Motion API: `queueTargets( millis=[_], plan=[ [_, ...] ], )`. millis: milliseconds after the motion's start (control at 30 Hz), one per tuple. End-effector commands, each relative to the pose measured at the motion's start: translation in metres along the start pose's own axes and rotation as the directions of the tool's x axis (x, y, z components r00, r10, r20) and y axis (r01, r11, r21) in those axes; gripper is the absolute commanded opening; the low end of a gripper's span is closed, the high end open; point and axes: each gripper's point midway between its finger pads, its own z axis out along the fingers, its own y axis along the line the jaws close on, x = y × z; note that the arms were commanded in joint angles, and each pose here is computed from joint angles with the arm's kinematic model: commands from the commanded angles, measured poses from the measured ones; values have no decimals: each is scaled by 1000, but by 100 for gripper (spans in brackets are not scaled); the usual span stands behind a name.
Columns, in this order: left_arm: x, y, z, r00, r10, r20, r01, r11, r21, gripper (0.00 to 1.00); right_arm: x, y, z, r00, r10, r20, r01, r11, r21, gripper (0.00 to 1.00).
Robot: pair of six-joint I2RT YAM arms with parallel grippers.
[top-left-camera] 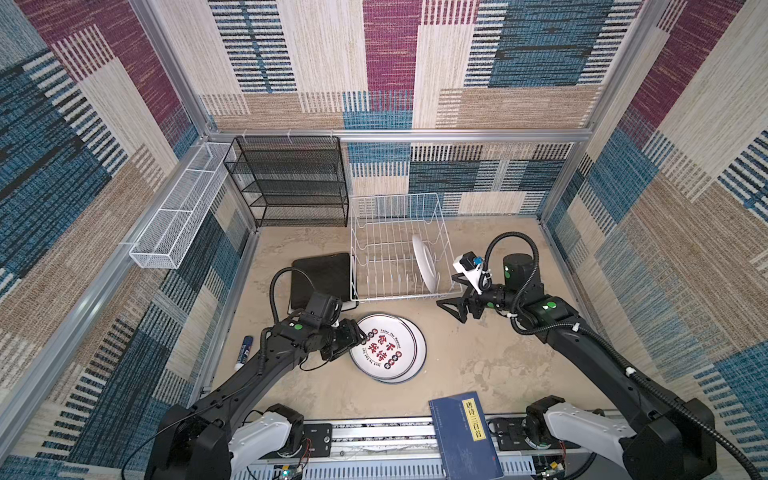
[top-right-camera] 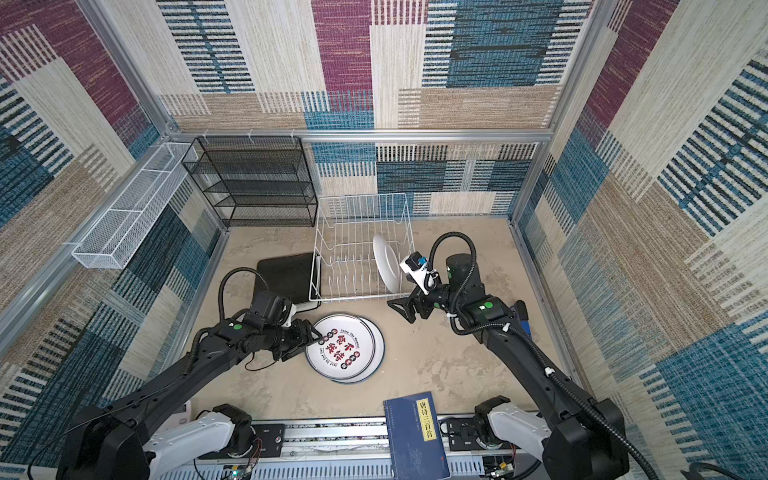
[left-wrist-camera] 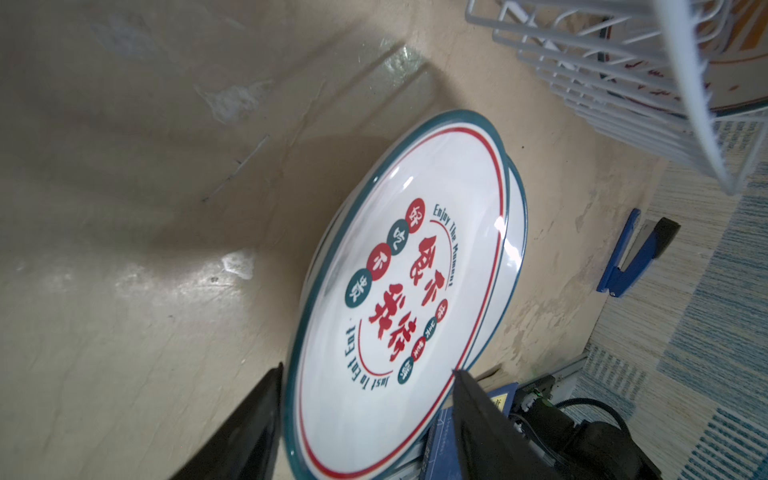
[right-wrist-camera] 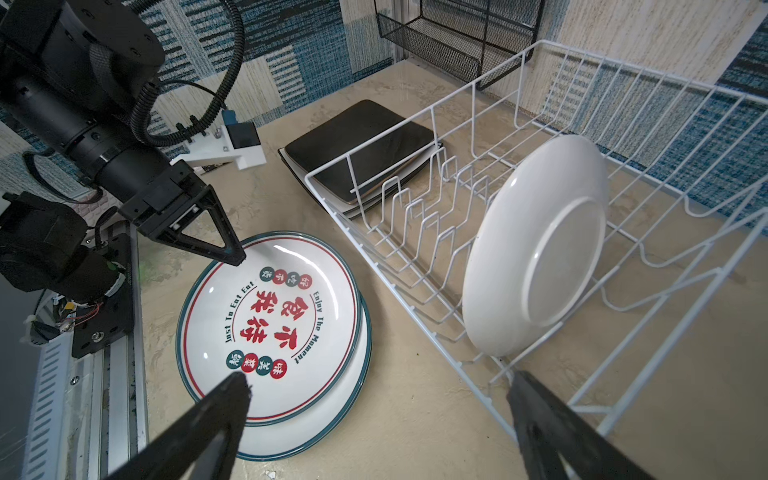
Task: Unload the plates from the dish rack
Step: 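Lower the printed plate flat onto the plate stack with the left gripper, then open the left gripper and lift it off the stacked plates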
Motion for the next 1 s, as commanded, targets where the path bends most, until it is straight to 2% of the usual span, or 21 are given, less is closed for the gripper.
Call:
queueTargets(
  millis=[0,267,633,967],
  plan=[
    [3,5,2,999,24,-29,-25,999,-39,64,-4,-3,1,1000,-3,14,3,1000,12,99],
    [5,-4,11,996,62,-63,-64,997,-34,63,-4,-5,2,1000,6,12,-7,1000,17,99],
    [11,-14,21,986,109,-127,-115,992,-44,66,-5,-7,2,1000,6,13,-6,999,34,99],
    [-3,-4,-5,993,113,-27,-115,982,-151,70,-6,-13,2,1000,8,13,-9,998,62,99]
  ],
)
